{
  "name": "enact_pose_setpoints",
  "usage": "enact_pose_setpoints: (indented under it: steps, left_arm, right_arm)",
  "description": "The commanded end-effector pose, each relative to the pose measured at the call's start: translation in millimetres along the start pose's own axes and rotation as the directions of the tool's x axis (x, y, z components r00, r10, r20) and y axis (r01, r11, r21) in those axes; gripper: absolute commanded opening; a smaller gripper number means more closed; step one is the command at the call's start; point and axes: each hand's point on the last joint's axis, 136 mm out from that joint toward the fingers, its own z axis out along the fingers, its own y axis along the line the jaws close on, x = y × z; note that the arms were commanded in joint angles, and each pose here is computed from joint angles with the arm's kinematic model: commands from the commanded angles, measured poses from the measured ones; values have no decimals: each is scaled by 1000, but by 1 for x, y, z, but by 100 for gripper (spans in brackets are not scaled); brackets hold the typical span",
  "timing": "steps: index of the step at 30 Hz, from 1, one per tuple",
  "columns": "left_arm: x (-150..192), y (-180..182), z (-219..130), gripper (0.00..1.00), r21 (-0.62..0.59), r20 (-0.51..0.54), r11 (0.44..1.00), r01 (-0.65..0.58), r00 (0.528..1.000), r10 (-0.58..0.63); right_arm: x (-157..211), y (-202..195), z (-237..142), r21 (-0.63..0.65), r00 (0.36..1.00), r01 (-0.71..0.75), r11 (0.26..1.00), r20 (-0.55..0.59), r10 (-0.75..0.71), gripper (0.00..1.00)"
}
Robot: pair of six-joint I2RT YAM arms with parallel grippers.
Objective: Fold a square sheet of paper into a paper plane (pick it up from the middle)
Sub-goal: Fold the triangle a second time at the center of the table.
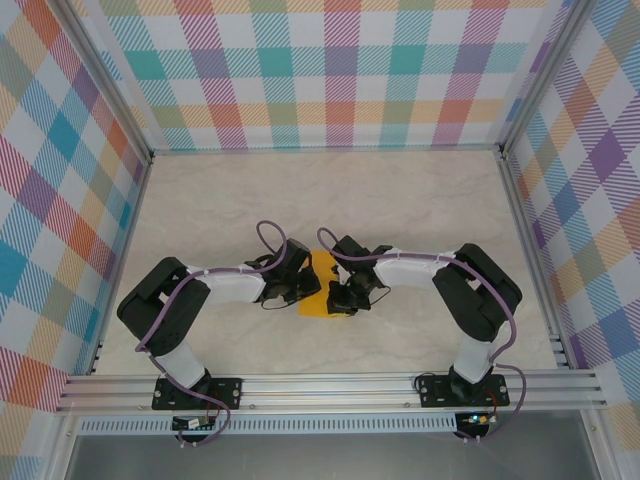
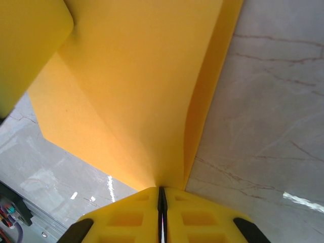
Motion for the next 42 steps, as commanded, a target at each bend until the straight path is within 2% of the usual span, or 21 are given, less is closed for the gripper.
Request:
enact_pose_setpoints:
  steps: [1,6,14,19,22,29,42]
  left_arm:
    - [28,63,11,10,-225,-70,974,20,997,-37]
    - [28,63,11,10,-226,-72,974,18,997,-35]
    - [28,63,11,10,-223,-73,975,21,997,-38]
    - [29,64,11,10,-223,-72,975,20,997,-38]
    - [29,63,11,10,-221,-73,975,22,997,-39]
    - [29,62,12,10,-215,-73,976,25,996,-42]
    - [24,51,10,10,-186,-69,982,9,997,-22]
  right_arm:
    - [20,-19,6,60,997,-15,998,-72,20,10]
    - [19,-8,-8,31,999,13,999,-38,-12,11]
    - [22,-23,7,76,997,-21,997,-69,27,10]
    - [4,10,-30,0,997,48,999,60,-48,10]
    - [-2,20,-36,-28,993,69,997,102,-66,11]
    - [-12,25,-17,-58,997,43,997,72,-39,10]
    - [0,-14,4,65,1000,-14,998,23,12,9]
